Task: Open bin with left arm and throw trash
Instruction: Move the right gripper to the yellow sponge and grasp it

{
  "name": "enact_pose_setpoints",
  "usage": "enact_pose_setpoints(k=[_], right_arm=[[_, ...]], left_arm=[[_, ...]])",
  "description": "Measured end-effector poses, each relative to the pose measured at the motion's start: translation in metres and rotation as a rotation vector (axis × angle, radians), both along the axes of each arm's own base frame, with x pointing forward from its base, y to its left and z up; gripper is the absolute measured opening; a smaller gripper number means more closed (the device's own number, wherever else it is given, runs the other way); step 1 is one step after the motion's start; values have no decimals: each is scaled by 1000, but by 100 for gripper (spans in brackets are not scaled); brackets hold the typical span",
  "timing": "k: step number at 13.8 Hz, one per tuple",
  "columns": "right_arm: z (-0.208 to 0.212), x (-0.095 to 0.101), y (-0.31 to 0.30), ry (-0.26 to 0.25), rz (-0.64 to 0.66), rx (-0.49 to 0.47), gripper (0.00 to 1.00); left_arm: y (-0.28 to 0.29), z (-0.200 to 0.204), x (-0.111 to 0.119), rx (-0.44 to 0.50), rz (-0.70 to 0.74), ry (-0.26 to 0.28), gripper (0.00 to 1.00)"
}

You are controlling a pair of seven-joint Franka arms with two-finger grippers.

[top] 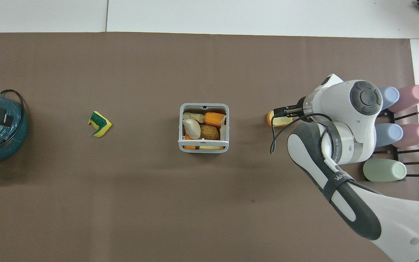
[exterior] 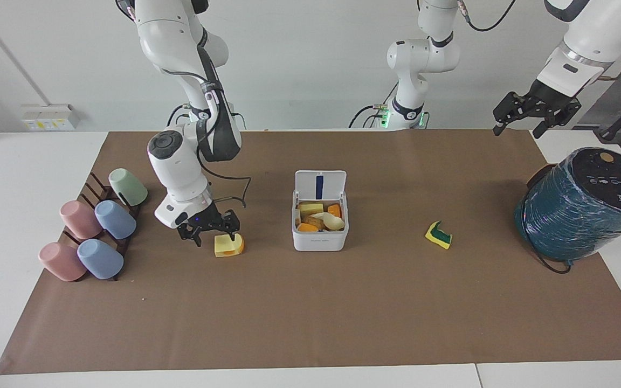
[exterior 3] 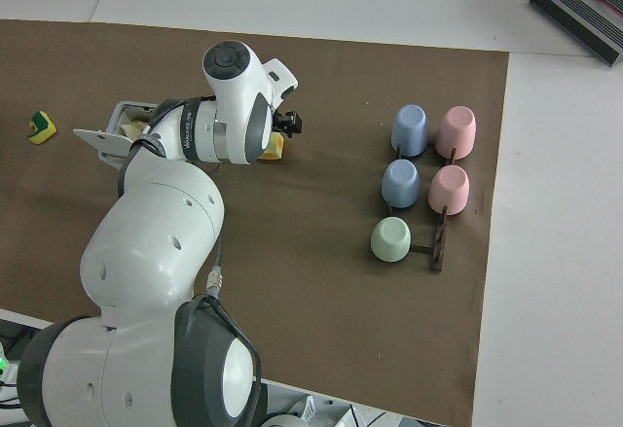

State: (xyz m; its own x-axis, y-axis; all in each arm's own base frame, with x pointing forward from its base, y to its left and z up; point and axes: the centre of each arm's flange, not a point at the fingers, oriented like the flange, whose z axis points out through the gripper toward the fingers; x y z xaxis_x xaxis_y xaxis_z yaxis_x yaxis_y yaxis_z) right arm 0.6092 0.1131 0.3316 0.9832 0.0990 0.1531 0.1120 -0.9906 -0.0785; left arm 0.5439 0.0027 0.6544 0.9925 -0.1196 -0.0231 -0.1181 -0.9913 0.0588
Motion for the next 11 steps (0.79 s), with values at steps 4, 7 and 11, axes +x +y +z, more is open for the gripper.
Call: enact_pose_setpoints(k=[4, 7, 11], right_arm=[[-17, -3, 19, -8, 30, -4, 100], [-34, -5, 30, 6, 46, -10, 100], [-51, -5, 36, 10, 56, -17, 92]], left_arm=[[0, 0, 0, 0, 0, 0, 100], [0, 0, 0, 0, 0, 0, 100], [0, 0, 0, 0, 0, 0, 100]])
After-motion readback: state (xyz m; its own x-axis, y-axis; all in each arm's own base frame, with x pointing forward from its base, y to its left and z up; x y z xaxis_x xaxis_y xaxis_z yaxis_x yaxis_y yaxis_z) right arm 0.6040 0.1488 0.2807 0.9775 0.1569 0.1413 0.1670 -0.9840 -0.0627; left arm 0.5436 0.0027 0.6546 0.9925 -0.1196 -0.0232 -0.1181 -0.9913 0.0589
